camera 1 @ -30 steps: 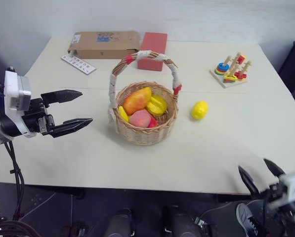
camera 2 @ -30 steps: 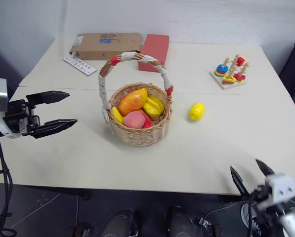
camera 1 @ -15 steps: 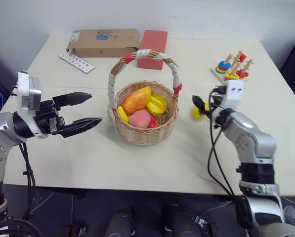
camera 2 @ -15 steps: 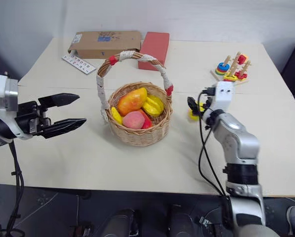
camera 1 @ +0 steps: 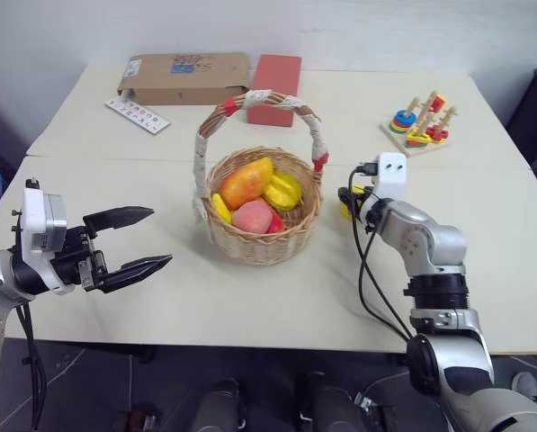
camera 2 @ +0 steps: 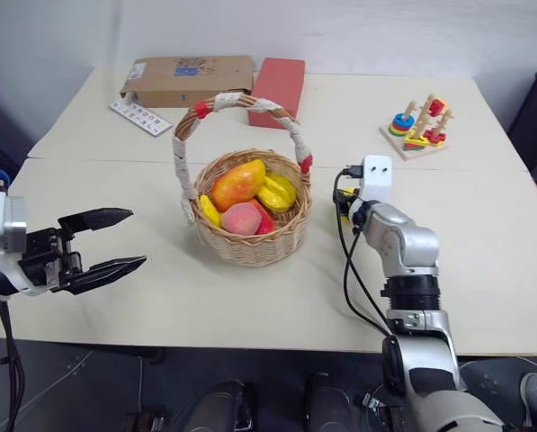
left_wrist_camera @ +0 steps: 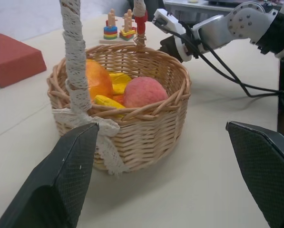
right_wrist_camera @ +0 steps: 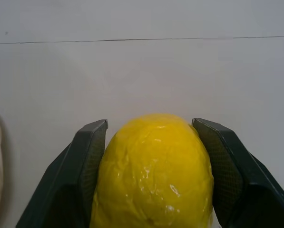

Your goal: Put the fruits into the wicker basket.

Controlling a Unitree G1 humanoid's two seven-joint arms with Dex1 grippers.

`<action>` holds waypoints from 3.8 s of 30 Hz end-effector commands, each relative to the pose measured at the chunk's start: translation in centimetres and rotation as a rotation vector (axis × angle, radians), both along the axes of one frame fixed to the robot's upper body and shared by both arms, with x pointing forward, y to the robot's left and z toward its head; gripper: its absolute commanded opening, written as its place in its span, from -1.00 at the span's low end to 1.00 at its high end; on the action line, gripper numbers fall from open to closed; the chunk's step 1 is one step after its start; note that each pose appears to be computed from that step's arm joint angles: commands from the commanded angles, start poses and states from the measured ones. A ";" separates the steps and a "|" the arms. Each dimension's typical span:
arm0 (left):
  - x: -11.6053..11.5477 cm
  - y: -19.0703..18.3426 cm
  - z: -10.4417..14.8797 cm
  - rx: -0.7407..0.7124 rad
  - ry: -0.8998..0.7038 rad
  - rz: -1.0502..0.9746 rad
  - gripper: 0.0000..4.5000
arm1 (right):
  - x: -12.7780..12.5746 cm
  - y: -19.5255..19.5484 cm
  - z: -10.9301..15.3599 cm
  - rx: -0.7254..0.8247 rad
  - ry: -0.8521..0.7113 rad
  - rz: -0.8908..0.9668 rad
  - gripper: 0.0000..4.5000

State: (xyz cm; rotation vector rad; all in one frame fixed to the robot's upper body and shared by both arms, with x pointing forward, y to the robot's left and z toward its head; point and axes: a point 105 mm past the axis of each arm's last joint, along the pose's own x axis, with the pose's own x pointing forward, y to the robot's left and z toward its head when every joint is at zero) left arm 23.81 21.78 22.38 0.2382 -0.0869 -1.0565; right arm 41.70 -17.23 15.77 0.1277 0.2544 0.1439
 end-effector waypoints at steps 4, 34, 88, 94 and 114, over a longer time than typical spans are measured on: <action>-0.4 -1.3 2.6 -0.020 -0.085 -0.063 1.00 | -5.4 0.4 7.7 0.024 -0.308 0.389 0.11; -1.6 0.5 -0.5 -0.080 -0.001 0.042 1.00 | -11.6 6.8 9.1 0.042 -0.451 1.129 0.99; 4.9 -6.2 0.4 -0.158 -0.028 -0.284 1.00 | -14.4 -18.8 7.7 -0.281 -0.491 -0.080 -0.92; 5.2 -6.2 0.4 -0.169 -0.032 -0.264 1.00 | -13.7 -19.4 4.9 -0.219 -0.446 -0.107 -0.76; 0.1 3.1 -11.5 0.152 0.064 0.184 1.00 | -22.5 -15.9 -1.7 -0.496 -0.229 0.487 0.83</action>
